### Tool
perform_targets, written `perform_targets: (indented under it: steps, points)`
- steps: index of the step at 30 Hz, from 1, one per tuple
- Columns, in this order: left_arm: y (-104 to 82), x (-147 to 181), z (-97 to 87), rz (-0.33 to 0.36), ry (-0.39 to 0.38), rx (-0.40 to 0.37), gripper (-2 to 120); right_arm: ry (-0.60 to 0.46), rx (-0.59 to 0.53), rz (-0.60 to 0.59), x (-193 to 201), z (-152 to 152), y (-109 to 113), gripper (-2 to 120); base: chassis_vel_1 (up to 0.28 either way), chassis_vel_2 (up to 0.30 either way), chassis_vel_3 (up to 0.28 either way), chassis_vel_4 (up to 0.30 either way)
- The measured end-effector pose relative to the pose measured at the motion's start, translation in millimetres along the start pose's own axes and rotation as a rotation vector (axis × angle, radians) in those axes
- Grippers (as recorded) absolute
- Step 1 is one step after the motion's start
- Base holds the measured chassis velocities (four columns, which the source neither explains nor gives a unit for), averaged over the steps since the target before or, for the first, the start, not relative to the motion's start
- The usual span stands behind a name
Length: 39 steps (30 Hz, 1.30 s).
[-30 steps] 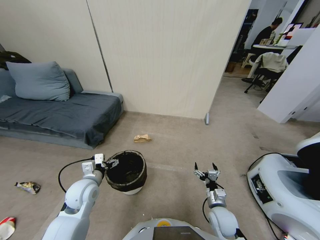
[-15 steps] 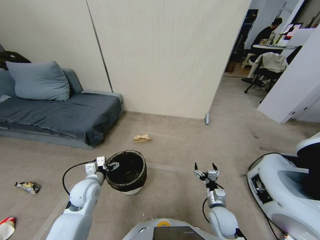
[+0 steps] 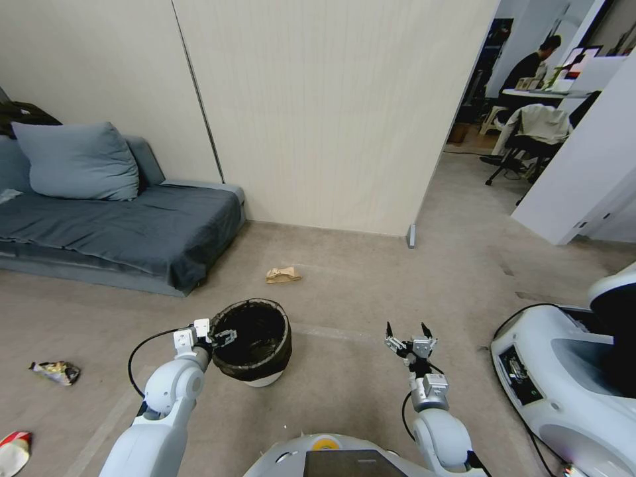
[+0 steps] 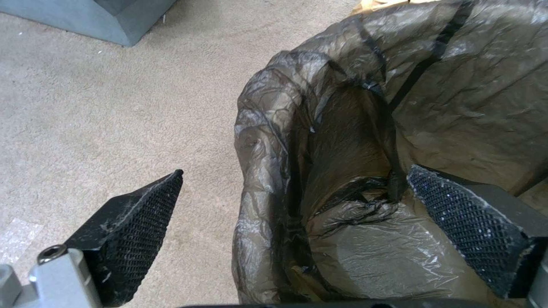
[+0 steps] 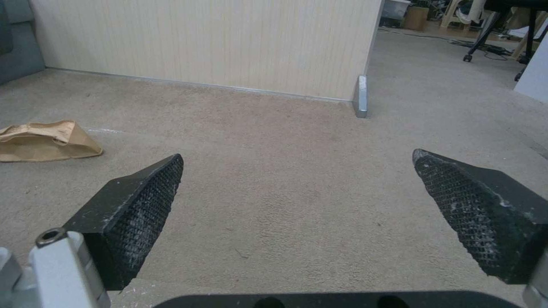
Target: Pick up the trash bin, then pick up the garbage from the floor and place it into the trash bin.
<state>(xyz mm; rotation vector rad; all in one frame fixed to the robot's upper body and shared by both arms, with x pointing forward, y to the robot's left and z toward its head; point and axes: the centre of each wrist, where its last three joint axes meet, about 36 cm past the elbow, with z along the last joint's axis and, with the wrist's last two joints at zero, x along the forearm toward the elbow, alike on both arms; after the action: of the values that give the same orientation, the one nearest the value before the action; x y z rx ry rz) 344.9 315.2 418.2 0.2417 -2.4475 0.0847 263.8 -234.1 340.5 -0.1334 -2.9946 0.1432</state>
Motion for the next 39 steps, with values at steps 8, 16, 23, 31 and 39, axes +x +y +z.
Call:
perform_targets:
  steps: [8,16,23,31,39]
  points:
    - [-0.6,-4,5.5,0.006,0.024,0.036,100,0.002,0.002,0.000,-1,1,0,100,0.000,0.000,0.000,0.000]
    - [0.9,-6,8.7,0.022,0.036,0.043,98,0.008,0.002,0.001,-1,3,1,100,0.000,0.000,0.000,0.000]
    - [1.7,-6,12.5,0.029,0.048,0.052,75,0.010,0.006,-0.002,-1,4,2,100,0.000,0.000,0.000,0.000]
    - [1.6,-4,9.4,0.036,0.038,0.055,47,0.013,0.008,-0.002,1,5,1,100,0.000,0.000,0.000,0.000]
    - [0.9,-1,8.5,0.040,0.035,0.065,16,0.009,0.010,0.000,3,4,0,100,0.000,0.000,0.000,0.000]
